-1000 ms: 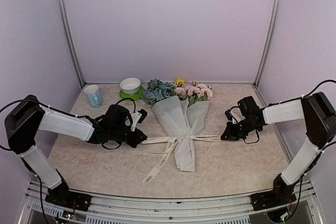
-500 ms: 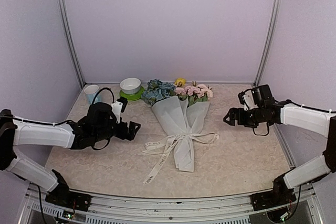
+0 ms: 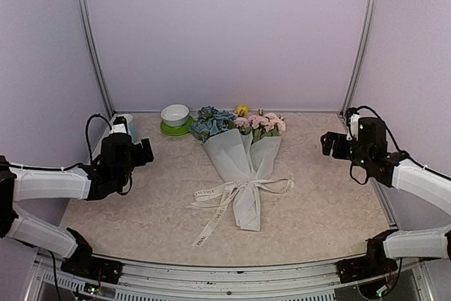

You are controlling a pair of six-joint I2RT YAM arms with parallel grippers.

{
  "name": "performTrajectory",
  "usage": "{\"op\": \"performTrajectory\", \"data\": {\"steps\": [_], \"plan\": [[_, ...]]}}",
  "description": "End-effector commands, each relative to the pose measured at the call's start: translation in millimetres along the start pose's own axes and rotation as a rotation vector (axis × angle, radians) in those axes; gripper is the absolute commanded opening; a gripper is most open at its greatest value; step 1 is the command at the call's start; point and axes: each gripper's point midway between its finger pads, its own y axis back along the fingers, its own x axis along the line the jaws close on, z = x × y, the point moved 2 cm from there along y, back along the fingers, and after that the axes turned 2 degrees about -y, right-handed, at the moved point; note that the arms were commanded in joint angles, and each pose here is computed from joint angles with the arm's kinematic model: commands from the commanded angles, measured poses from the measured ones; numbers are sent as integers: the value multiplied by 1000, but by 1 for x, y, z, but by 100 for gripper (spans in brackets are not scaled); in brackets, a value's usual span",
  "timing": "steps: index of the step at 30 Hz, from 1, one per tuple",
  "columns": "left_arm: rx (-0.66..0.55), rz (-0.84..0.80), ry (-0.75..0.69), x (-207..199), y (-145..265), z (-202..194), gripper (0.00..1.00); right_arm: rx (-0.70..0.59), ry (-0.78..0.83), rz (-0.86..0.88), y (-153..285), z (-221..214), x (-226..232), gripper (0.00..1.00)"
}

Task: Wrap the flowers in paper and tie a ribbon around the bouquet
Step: Reset both arms

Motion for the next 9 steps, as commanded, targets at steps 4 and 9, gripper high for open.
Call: {"op": "performTrajectory", "data": {"steps": [4,9], "plan": [[-83,248,122,52,-3,-3,99,-138,17,-166,-4,-1,-33,100],[-99,240,118,51,-2,2,99,-149,20,-150,-1,-7,-35,100]]}}
